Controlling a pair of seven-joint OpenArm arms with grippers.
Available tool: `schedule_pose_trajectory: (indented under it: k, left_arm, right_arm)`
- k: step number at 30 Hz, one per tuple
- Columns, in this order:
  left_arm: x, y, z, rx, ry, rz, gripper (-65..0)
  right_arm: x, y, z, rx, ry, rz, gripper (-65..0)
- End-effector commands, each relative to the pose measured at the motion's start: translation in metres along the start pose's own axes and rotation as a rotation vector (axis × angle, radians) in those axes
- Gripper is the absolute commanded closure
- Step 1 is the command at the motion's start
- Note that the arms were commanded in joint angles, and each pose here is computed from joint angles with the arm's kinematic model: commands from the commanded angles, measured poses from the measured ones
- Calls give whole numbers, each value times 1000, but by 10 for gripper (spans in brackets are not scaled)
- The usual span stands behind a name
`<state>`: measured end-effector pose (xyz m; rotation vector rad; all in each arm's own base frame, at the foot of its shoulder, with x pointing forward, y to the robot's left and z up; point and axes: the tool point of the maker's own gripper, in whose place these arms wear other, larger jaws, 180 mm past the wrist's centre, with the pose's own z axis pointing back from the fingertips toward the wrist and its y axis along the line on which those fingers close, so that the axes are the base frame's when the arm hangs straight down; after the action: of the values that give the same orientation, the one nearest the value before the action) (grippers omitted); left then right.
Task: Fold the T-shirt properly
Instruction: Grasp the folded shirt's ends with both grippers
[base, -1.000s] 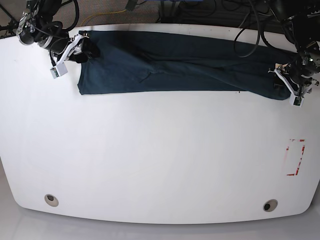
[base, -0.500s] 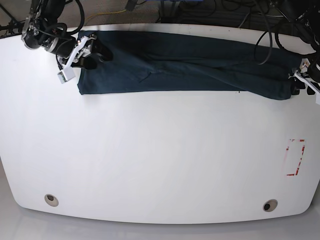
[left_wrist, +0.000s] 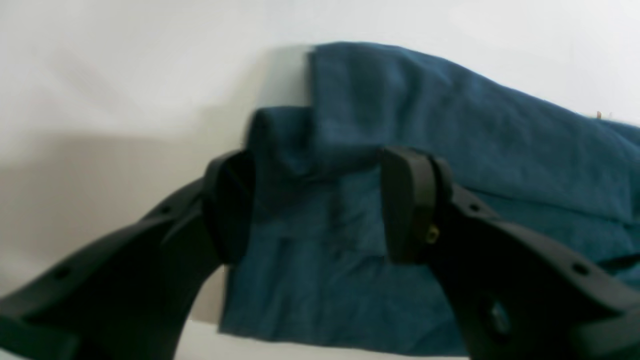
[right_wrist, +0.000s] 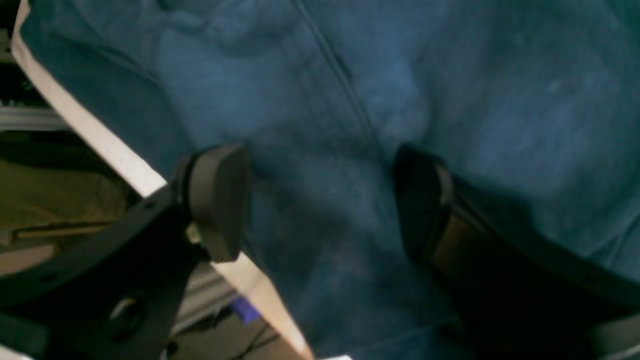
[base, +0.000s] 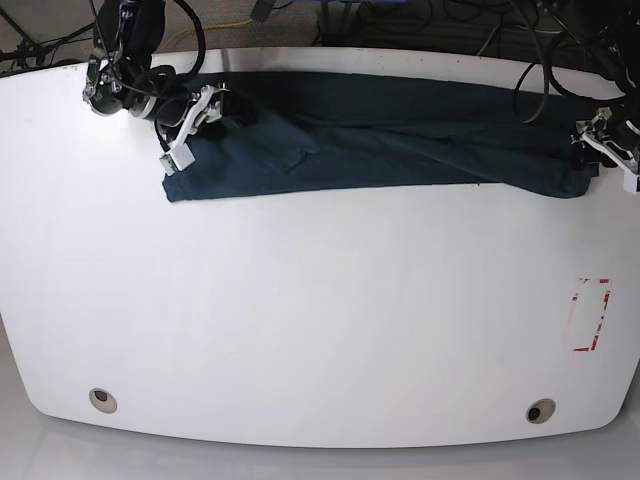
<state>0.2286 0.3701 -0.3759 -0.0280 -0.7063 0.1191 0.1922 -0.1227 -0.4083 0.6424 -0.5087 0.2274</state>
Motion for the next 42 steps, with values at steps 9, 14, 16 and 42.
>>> schedule_pose_trajectory:
  k: [9, 14, 16, 42]
  left_arm:
    - [2, 13, -2, 34, -26, -3, -374]
    - [5, 13, -1, 34, -29, -11, -374]
    - [8, 11, 0, 36, -38, -22, -374]
    - [70, 3, -46, 35, -43, -30, -372]
  right_arm:
    - [-15, -4, -3, -35, 73, 28, -436]
    - [-15, -4, -4, -33, 73, 26, -436]
    - [-15, -4, -4, -33, 72, 27, -436]
    - [-14, -5, -3, -37, 68, 24, -436]
